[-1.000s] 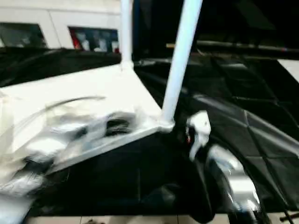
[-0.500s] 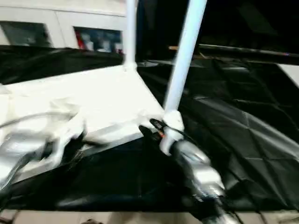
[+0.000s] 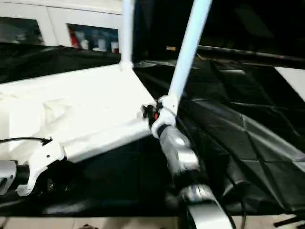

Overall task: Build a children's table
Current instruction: Rotate leg to tighten

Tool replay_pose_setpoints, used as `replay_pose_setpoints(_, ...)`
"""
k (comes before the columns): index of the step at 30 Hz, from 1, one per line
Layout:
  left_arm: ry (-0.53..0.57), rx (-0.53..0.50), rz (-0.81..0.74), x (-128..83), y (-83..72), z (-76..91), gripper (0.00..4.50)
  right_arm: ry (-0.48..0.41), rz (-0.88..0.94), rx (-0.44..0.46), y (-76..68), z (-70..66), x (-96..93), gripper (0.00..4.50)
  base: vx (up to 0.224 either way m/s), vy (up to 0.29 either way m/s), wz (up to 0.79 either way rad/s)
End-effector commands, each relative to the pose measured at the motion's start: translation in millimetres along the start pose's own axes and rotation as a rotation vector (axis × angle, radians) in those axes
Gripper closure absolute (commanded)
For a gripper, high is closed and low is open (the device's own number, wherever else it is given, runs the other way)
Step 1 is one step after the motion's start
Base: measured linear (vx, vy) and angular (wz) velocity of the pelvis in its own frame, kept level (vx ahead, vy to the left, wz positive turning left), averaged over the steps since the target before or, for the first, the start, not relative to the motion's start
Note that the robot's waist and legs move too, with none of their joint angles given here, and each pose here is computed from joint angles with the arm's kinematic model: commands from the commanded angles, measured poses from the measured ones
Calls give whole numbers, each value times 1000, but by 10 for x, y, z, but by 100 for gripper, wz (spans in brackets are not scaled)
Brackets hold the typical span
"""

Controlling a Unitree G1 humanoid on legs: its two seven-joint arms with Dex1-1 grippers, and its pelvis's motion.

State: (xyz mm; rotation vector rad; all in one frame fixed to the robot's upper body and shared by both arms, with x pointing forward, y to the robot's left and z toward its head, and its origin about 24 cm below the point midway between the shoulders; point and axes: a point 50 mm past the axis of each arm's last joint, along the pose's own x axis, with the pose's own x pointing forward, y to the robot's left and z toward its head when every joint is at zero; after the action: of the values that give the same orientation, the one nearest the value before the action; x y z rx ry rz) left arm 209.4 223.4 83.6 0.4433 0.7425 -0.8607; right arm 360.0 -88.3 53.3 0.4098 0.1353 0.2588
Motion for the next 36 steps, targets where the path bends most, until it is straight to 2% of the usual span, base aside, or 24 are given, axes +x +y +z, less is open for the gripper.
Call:
replay_pose_setpoints(1, -44, 25, 117, -80, 109, 71, 32, -66, -135, 47, -218, 110, -4, 420, 0, 0, 0)
replay_pose_setpoints(3, -77, 30, 149, -93, 139, 105, 7, -100, -212, 47, -342, 185, -8, 442, 0, 0, 0)
replay_pose_setpoints(9, -141, 33, 147, -95, 131, 175, 2, -153, -326, 42, -630, 348, -48, 450, 0, 0, 0)
replay_pose_setpoints(10, -185, 29, 132, -107, 122, 224, 2, -171, -365, 26, -763, 438, -83, 450, 0, 0, 0)
replay_pose_setpoints(11, -192, 28, 130, -108, 121, 231, 2, -174, -370, 24, -780, 450, -88, 450, 0, 0, 0)
replay_pose_setpoints(12, -230, 20, 122, -122, 114, 261, 2, -186, -391, 11, -868, 514, -114, 450, 0, 0, 0)
replay_pose_setpoints(14, -259, 8, 109, -141, 96, 264, 2, -199, -411, -5, -951, 581, -141, 450, 0, 0, 0)
replay_pose_setpoints(15, -264, 3, 104, -148, 90, 258, 2, -201, -415, -9, -966, 593, -146, 450, 0, 0, 0)
replay_pose_setpoints(17, -295, -39, 57, -212, 17, 161, 2, -214, -439, -51, -1090, 698, -193, 450, 0, 0, 0)
replay_pose_setpoints(19, -301, -51, 43, -234, -8, 121, 2, -216, -446, -64, -1125, 726, -207, 450, 0, 0, 0)
replay_pose_setpoints(20, -289, -99, 26, -304, -78, -57, 2, -205, -426, -80, -1169, 771, -220, 450, 0, 0, 0)
replay_pose_setpoints(23, -301, -160, 1, -396, -158, -239, 2, -171, -362, -111, -1145, 767, -200, 450, 0, 0, 0)
replay_pose_setpoints(26, -292, -219, 12, -518, -189, -414, 2, -99, -238, -190, -1028, 661, -158, 450, 0, 0, 0)
replay_pose_setpoints(27, -317, -265, 35, -591, -171, -492, 2, -57, -153, -250, -947, 568, -153, 450, 0, 0, 0)
replay_pose_setpoints(28, -317, -265, 35, -591, -171, -492, 2, -57, -153, -250, -947, 568, -153, 450, 0, 0, 0)
replay_pose_setpoints(30, -349, -306, 54, -656, -140, -550, 2, -22, -84, -298, -886, 474, -168, 450, 0, 0, 0)
replay_pose_setpoints(33, -487, -353, 137, -755, -33, -580, 2, -13, -64, -353, -876, 361, -258, 450, 0, 0, 0)
replay_pose_setpoints(34, -571, -371, 198, -809, 30, -594, 2, -17, -81, -366, -898, 313, -317, 450, 0, 0, 0)
replay_pose_setpoints(36, -665, -376, 256, -856, 99, -586, 2, 10, -167, -370, -996, 220, -428, 450, 0, 0, 0)
